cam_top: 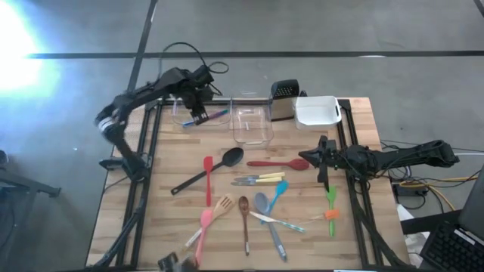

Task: Pick & Place Kitchen Items
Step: Put the red spatula into the white bin

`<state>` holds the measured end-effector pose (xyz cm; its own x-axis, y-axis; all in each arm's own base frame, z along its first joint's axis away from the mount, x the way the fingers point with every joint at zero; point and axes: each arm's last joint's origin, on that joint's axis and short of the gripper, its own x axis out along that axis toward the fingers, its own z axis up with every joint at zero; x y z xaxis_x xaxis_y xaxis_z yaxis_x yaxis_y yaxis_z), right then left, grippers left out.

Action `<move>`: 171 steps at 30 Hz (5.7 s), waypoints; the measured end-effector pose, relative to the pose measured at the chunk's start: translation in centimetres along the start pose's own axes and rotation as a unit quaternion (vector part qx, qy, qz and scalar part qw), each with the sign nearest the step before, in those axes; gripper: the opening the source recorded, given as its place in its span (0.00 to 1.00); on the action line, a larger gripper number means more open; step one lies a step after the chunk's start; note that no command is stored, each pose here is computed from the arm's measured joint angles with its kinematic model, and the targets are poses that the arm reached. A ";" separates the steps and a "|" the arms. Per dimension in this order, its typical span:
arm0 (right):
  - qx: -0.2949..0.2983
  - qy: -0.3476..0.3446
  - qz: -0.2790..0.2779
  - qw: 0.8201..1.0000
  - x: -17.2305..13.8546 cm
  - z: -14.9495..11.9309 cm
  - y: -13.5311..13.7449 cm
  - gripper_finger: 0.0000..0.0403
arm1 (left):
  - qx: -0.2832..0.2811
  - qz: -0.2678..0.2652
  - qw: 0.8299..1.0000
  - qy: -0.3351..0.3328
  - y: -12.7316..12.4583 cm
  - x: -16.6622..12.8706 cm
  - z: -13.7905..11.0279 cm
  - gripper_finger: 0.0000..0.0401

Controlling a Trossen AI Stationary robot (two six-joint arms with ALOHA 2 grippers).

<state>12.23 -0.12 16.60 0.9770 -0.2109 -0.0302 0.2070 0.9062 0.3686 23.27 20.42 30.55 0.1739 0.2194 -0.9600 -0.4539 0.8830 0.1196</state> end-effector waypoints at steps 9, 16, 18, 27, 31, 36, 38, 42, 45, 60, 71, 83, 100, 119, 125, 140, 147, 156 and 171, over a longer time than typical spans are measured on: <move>-0.071 -0.168 0.089 0.979 -0.7 3.3 1.4 0.02 | -0.027 -0.047 0.963 -0.264 -6.7 -9.5 -5.0 0.27; -0.143 -0.226 0.143 0.953 -1.0 7.3 3.4 0.02 | -0.031 -0.150 0.872 -0.465 -10.9 -10.3 -8.6 0.26; -0.155 -0.181 0.135 0.962 -0.4 8.8 4.2 0.02 | -0.027 -0.172 0.850 -0.497 -11.7 -9.5 -9.5 0.26; -0.098 0.206 0.059 0.972 2.2 12.4 6.7 0.02 | -0.045 -0.212 0.817 -0.534 -12.9 -4.8 -11.6 0.26; -0.046 0.337 0.053 0.939 3.1 12.1 8.2 0.02 | -0.047 -0.209 0.823 -0.526 -13.2 -2.9 -12.0 0.26; -0.040 0.431 0.019 0.901 3.7 11.5 10.5 0.02 | -0.052 -0.203 0.824 -0.527 -13.4 -1.1 -12.2 0.26; -0.045 0.444 -0.005 0.895 3.7 11.3 11.3 0.02 | -0.053 -0.202 0.820 -0.533 -13.5 -0.8 -12.3 0.26; -0.049 0.455 -0.049 0.888 3.6 10.7 12.7 0.02 | -0.053 -0.201 0.820 -0.534 -13.5 -0.4 -12.4 0.26; -0.044 0.466 -0.091 0.879 3.0 10.1 13.2 0.02 | -0.056 -0.203 0.819 -0.534 -13.5 -0.5 -12.4 0.26; -0.001 0.467 -0.177 0.867 0.9 7.3 12.7 0.02 | -0.047 -0.197 0.823 -0.531 -13.5 -0.2 -12.5 0.26; -0.017 0.420 -0.192 0.887 0.1 7.9 11.6 0.02 | -0.092 -0.211 0.863 -0.449 -13.4 -0.4 -12.8 0.35; -0.053 0.405 -0.209 0.888 -0.3 8.2 11.1 0.02 | 0.022 -0.215 0.904 -0.369 -14.2 -1.4 -13.6 0.59; -0.060 0.397 -0.213 0.891 -0.3 8.2 11.1 0.02 | 0.281 -0.175 0.891 -0.311 -17.8 0.5 -13.1 0.59; -0.064 0.389 -0.223 0.892 -0.3 8.3 10.9 0.02 | 0.500 -0.104 0.849 -0.131 -22.2 2.9 -9.2 0.59; -0.068 0.389 -0.225 0.891 -0.5 8.4 10.8 0.02 | 0.544 -0.078 0.831 -0.090 -23.5 4.2 -9.1 0.59; -0.067 0.373 -0.222 0.898 -0.8 8.9 10.5 0.02 | 0.575 -0.080 0.814 -0.032 -24.7 7.0 -9.2 0.59; -0.076 0.366 -0.223 0.900 -0.8 8.9 10.5 0.02 | 0.590 -0.081 0.803 -0.012 -25.2 8.5 -9.1 0.59; -0.079 0.364 -0.224 0.901 -0.8 9.0 10.5 0.02 | 0.605 -0.082 0.792 -0.001 -25.7 10.0 -9.0 0.56; -0.080 0.363 -0.224 0.901 -0.8 9.0 10.5 0.02 | 0.622 -0.063 0.780 -0.003 -25.5 9.1 -8.6 0.06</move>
<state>13.16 6.26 28.81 0.5573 -0.3263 -0.7635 0.5366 0.8432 0.0313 28.89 -3.71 16.54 0.1553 0.0974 -0.9831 0.7661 0.6163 0.1821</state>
